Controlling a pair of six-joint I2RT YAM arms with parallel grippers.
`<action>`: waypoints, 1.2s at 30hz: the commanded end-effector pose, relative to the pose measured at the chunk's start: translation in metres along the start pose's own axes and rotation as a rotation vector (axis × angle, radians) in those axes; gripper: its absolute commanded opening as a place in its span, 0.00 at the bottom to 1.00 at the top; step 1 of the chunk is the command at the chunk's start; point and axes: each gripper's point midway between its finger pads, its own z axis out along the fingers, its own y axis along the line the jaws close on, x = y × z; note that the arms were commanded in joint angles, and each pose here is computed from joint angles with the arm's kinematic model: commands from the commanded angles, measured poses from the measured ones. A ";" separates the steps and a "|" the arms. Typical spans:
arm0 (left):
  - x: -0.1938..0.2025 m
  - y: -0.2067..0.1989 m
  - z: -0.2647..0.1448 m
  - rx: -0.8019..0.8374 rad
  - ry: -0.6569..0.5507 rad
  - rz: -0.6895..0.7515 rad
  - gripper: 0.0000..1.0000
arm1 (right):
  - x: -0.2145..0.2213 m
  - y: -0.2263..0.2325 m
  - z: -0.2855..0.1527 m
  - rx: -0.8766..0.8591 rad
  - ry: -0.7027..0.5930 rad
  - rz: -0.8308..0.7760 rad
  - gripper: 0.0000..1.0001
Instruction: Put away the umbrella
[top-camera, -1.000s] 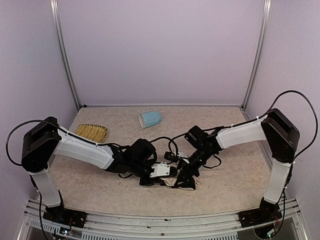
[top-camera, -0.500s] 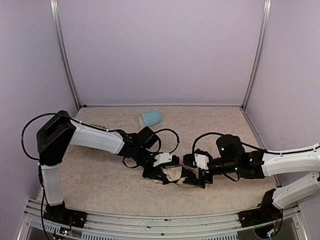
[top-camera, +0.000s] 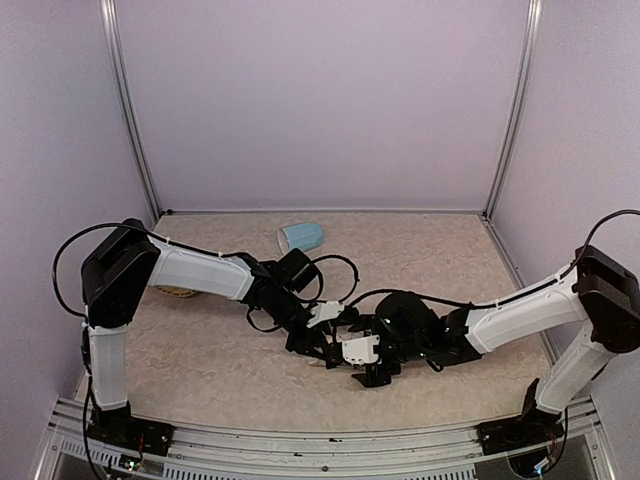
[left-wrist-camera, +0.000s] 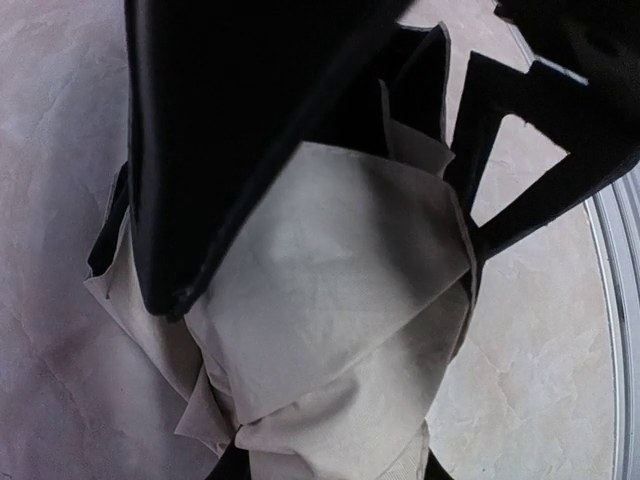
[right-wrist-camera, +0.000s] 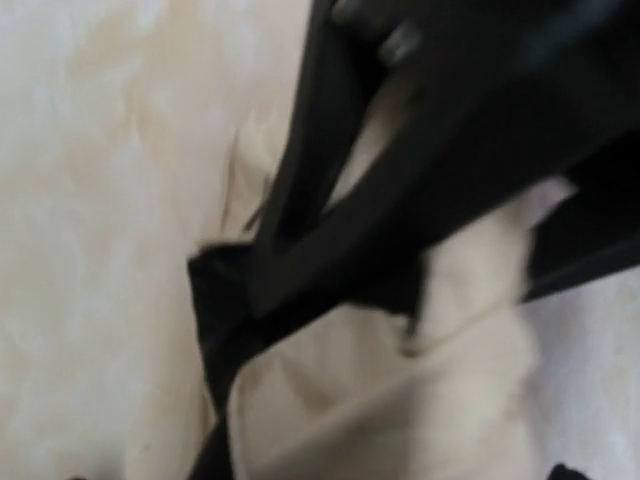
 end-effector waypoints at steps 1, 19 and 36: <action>0.078 -0.044 0.025 0.165 0.233 -0.184 0.09 | 0.008 -0.004 0.017 0.009 0.095 -0.095 0.95; 0.011 0.011 -0.030 -0.163 -0.043 -0.074 0.97 | 0.040 0.010 0.035 -0.057 0.259 -0.066 0.14; -0.061 -0.030 -0.176 -0.416 -0.664 0.180 0.99 | -0.061 -0.107 -0.084 0.079 -0.323 0.230 0.00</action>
